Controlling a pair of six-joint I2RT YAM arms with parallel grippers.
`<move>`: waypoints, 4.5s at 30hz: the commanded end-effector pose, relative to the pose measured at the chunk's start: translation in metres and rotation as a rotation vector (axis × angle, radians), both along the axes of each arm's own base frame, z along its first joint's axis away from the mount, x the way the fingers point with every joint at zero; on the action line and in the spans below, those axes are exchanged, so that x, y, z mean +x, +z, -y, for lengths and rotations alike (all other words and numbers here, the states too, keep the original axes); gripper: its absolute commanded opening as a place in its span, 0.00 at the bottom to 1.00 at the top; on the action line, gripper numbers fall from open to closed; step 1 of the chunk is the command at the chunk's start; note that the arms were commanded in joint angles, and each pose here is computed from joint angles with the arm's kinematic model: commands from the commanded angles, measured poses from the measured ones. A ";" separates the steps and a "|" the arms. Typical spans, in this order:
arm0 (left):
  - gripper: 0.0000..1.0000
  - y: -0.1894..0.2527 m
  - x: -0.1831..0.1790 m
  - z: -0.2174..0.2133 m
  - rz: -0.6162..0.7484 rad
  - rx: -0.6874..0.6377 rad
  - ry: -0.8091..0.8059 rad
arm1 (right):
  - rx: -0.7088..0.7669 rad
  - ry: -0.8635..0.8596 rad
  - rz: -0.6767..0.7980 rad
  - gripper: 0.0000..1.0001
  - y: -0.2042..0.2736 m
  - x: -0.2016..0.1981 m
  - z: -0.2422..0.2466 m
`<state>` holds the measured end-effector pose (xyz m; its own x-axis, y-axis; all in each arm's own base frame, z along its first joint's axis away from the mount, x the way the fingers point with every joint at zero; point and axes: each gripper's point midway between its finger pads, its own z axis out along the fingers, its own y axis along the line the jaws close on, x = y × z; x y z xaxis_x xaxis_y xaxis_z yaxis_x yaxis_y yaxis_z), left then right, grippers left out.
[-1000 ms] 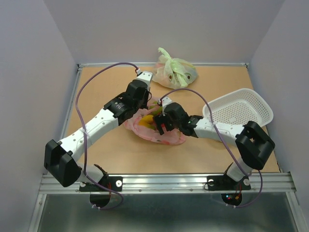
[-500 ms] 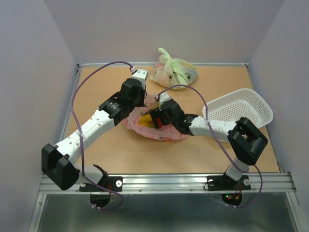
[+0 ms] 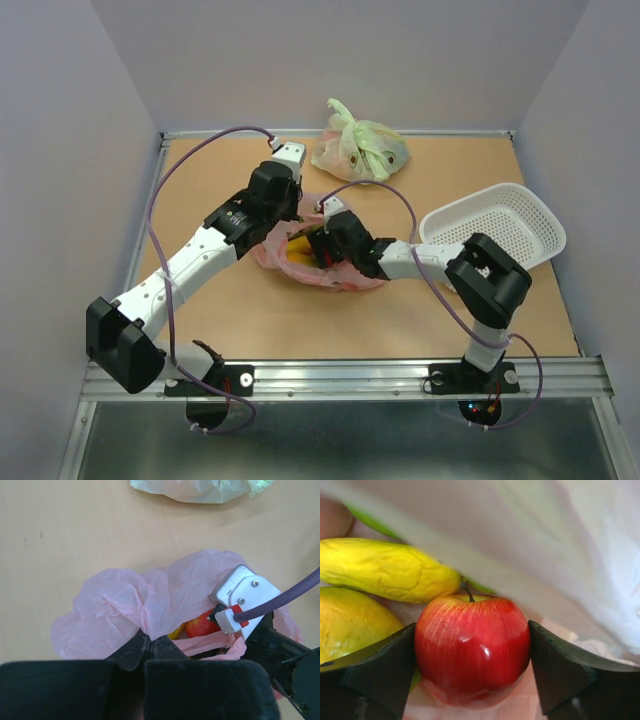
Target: Untie the knot of the plastic bag and take out the fruit
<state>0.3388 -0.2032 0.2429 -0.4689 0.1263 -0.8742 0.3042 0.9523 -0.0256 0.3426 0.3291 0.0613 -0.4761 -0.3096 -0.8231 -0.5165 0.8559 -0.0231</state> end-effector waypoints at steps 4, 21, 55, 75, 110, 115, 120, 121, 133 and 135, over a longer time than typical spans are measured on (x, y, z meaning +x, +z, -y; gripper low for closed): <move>0.00 0.012 0.005 -0.006 0.050 -0.023 0.022 | 0.063 0.011 0.056 0.50 0.031 0.002 -0.008; 0.00 0.010 0.014 -0.027 0.056 0.000 0.108 | 0.164 0.020 0.216 0.22 0.167 -0.041 0.050; 0.00 0.019 0.009 -0.025 0.085 -0.014 0.068 | 0.201 -1.072 0.161 1.00 0.105 0.016 0.353; 0.00 -0.011 -0.009 -0.027 0.035 -0.018 0.038 | 0.365 0.060 0.130 0.59 0.157 -0.061 0.037; 0.00 -0.018 -0.019 -0.028 0.042 -0.036 0.010 | -0.068 0.329 0.280 0.67 0.083 -0.092 -0.070; 0.00 -0.018 -0.019 -0.028 0.040 -0.037 0.004 | -0.043 0.404 0.277 0.68 0.074 -0.084 -0.096; 0.00 -0.016 -0.020 -0.028 0.045 -0.040 0.002 | -0.030 0.455 0.248 0.84 0.044 -0.082 -0.113; 0.00 -0.016 -0.020 -0.027 0.044 -0.042 0.000 | -0.026 0.459 0.242 0.85 0.039 -0.081 -0.113; 0.00 -0.015 -0.017 -0.037 0.059 -0.022 0.051 | 0.050 0.453 0.248 0.27 0.046 -0.083 -0.103; 0.00 -0.015 -0.015 -0.043 0.059 -0.018 0.079 | 0.060 0.443 0.262 0.18 0.061 -0.087 -0.092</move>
